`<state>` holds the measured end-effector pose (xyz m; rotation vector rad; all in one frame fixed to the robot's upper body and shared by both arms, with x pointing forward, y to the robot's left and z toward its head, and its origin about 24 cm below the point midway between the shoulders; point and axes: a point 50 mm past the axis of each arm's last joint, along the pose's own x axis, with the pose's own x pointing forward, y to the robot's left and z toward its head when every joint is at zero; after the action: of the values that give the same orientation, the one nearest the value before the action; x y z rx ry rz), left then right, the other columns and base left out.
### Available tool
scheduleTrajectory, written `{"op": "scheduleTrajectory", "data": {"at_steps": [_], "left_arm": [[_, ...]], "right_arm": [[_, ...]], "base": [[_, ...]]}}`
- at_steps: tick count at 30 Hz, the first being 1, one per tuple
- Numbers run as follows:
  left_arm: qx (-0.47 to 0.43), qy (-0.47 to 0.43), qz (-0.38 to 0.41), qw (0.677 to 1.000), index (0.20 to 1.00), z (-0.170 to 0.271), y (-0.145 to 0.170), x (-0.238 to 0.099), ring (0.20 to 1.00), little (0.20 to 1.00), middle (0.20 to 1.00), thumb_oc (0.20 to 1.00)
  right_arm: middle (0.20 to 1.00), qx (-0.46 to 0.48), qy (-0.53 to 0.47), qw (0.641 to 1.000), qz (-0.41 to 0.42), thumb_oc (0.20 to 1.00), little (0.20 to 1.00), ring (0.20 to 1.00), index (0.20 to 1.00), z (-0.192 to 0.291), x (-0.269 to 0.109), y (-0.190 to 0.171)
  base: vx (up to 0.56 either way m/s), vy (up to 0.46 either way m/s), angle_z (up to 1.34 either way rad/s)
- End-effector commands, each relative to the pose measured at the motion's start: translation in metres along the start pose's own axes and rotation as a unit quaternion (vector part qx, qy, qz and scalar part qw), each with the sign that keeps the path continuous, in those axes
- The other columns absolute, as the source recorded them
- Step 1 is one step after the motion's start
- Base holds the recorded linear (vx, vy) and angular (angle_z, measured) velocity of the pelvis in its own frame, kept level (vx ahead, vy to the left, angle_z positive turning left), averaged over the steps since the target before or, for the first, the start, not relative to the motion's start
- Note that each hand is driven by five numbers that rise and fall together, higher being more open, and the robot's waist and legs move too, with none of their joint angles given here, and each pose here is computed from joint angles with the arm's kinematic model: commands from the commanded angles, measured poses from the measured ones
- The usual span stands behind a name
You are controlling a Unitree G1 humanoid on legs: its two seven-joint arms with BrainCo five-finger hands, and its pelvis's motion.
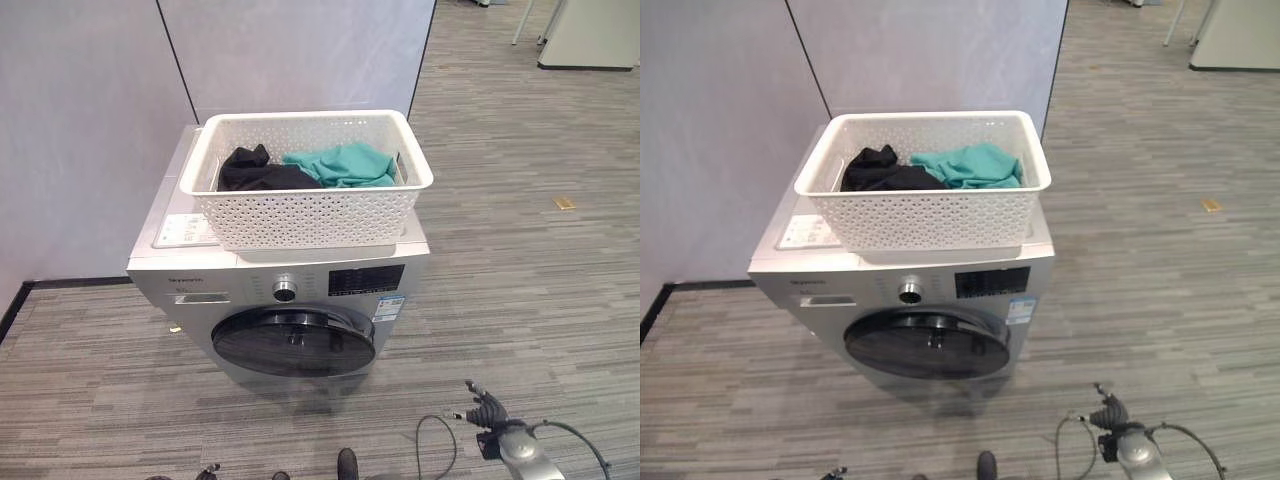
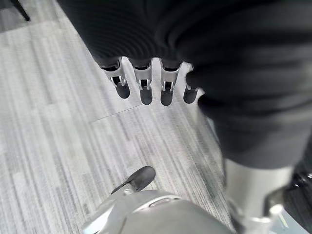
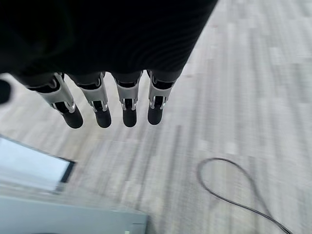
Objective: Grab the laundry basket,head to the washer,open it,put in the laundry and shut it.
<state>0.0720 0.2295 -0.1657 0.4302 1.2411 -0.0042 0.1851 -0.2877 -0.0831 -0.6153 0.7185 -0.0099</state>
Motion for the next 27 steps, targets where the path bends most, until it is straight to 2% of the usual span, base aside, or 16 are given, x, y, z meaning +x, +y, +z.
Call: {"op": "scheduleTrajectory", "data": {"at_steps": [1,10,12,27], "left_arm": [[0.031,-0.012,0.008,0.999,1.0,0.011,0.009,0.003,1.0,1.0,1.0,1.0],[0.024,-0.024,0.014,0.999,1.0,0.016,0.01,0.003,1.0,1.0,1.0,1.0],[0.016,-0.028,0.019,0.999,1.0,0.015,0.011,0.002,1.0,1.0,1.0,1.0],[0.006,-0.032,0.009,0.999,1.0,0.009,0.001,0.0,1.0,1.0,1.0,1.0]], "right_arm": [[1.0,-0.029,-0.077,0.997,-0.014,1.0,1.0,1.0,1.0,0.043,0.012,-0.012],[1.0,-0.041,-0.126,0.991,-0.009,1.0,1.0,1.0,1.0,0.088,0.027,-0.01],[1.0,-0.044,-0.159,0.986,-0.002,1.0,1.0,1.0,1.0,0.116,0.031,-0.004],[1.0,-0.06,-0.183,0.981,-0.02,1.0,1.0,1.0,1.0,0.148,0.038,-0.002]], "base": [[-0.02,-0.01,0.11],[-0.01,-0.003,0.14],[-0.02,0.01,0.1],[0.01,0.01,0.19]]}}
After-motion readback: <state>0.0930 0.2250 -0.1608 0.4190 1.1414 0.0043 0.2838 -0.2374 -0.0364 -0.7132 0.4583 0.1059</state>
